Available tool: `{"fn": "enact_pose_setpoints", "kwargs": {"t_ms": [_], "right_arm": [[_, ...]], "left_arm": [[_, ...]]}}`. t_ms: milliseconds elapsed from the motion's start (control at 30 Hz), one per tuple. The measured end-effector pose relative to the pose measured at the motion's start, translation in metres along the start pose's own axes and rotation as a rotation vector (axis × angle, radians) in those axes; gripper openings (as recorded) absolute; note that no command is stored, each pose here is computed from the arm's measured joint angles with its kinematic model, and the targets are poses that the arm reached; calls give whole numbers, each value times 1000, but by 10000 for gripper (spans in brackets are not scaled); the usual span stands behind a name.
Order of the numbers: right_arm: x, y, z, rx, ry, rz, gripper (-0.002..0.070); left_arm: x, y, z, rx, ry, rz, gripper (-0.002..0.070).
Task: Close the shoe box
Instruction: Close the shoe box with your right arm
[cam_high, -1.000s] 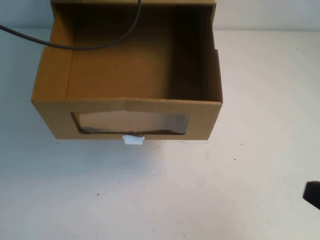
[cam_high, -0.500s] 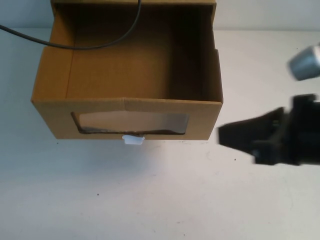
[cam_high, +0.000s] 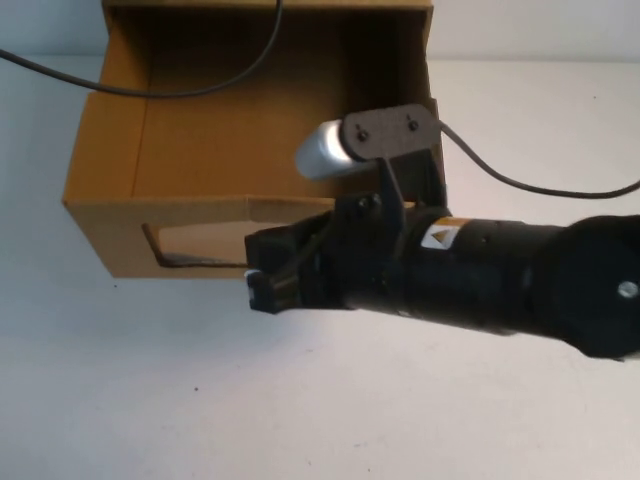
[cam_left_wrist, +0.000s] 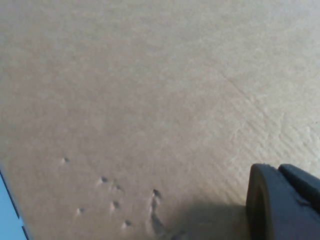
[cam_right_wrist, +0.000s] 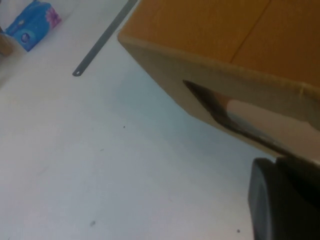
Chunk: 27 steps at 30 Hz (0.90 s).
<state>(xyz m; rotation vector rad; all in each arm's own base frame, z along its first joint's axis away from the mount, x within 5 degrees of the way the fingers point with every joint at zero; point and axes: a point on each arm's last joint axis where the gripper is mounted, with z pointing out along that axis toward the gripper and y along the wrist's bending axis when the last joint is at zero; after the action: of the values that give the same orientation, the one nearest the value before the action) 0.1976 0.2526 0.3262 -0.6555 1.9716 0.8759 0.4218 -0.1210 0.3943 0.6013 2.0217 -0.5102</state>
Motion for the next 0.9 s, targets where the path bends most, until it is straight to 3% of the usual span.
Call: {"fn": "enact_pose_setpoints", "kwargs": {"t_ms": [367, 900], "right_arm": [[-16, -16, 26, 65, -56, 13, -11], [-65, -61, 46, 170, -182, 47, -11]], "left_arm": [[0, -1, 0, 7, -5, -8, -2], [0, -1, 0, 10, -3, -9, -2]]}}
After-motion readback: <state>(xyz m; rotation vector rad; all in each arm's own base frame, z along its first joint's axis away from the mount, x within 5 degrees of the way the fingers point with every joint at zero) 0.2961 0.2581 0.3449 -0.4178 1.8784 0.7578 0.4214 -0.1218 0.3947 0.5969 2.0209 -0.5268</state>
